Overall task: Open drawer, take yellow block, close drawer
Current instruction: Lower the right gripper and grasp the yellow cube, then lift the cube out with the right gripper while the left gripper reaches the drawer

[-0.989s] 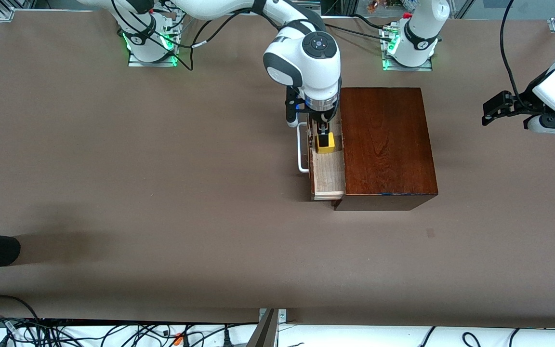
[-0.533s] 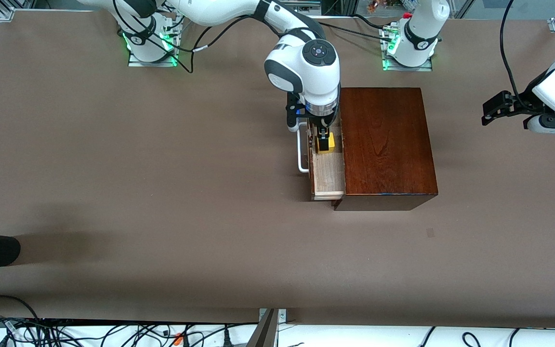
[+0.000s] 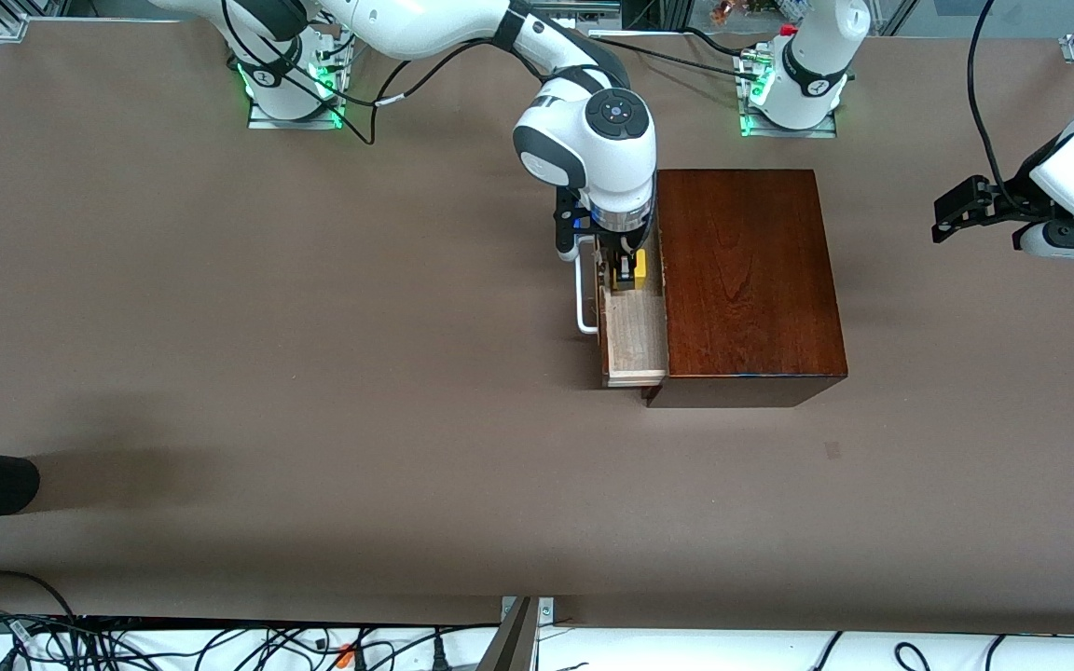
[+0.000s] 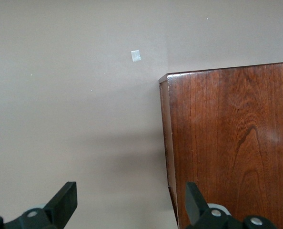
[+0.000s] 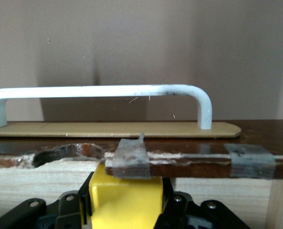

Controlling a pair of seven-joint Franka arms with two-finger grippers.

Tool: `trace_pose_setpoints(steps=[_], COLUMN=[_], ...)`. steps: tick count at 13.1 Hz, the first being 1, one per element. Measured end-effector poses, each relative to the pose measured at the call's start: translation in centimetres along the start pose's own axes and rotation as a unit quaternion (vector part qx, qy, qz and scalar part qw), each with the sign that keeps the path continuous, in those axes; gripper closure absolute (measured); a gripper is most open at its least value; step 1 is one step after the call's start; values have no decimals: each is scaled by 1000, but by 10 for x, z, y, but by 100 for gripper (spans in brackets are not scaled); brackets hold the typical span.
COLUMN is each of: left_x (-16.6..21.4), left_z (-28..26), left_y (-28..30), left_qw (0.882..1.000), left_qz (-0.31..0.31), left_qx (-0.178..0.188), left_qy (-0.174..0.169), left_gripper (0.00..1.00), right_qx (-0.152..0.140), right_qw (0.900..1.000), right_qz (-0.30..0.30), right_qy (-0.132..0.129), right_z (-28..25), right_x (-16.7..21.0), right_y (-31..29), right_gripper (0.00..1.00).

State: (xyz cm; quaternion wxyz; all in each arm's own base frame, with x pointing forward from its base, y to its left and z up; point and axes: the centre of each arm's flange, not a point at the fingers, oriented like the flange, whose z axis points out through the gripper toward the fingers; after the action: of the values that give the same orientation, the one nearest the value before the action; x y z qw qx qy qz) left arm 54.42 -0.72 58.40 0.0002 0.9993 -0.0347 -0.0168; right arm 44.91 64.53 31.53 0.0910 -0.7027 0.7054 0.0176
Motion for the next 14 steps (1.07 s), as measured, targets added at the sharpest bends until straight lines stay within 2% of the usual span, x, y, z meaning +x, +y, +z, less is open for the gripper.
trace_pose_setpoints(steps=[4, 9, 10, 12, 14], left_x=[0, 0, 0, -1, -3], left_z=[0, 0, 0, 1, 1], left_y=[0, 0, 0, 2, 14], left_qw=[1000, 1000, 1000, 1000, 1000], left_qz=[0, 0, 0, 2, 14], left_qx=[0, 0, 0, 0, 0], left_qy=[0, -2, -3, -6, -16], left_gripper=[0, 0, 0, 0, 0], right_qx=[-1, 5, 4, -14, -52], right_qw=[1000, 1000, 999, 993, 975], right_qz=[4, 1, -27, -102, -195], right_qy=[8, 15, 23, 58, 95], right_z=[-22, -128, -149, -178, -195], right_x=[-2, -3, 2, 28, 78], right_y=[-6, -15, -16, -28, -62], right_gripper=[44, 44, 44, 44, 44])
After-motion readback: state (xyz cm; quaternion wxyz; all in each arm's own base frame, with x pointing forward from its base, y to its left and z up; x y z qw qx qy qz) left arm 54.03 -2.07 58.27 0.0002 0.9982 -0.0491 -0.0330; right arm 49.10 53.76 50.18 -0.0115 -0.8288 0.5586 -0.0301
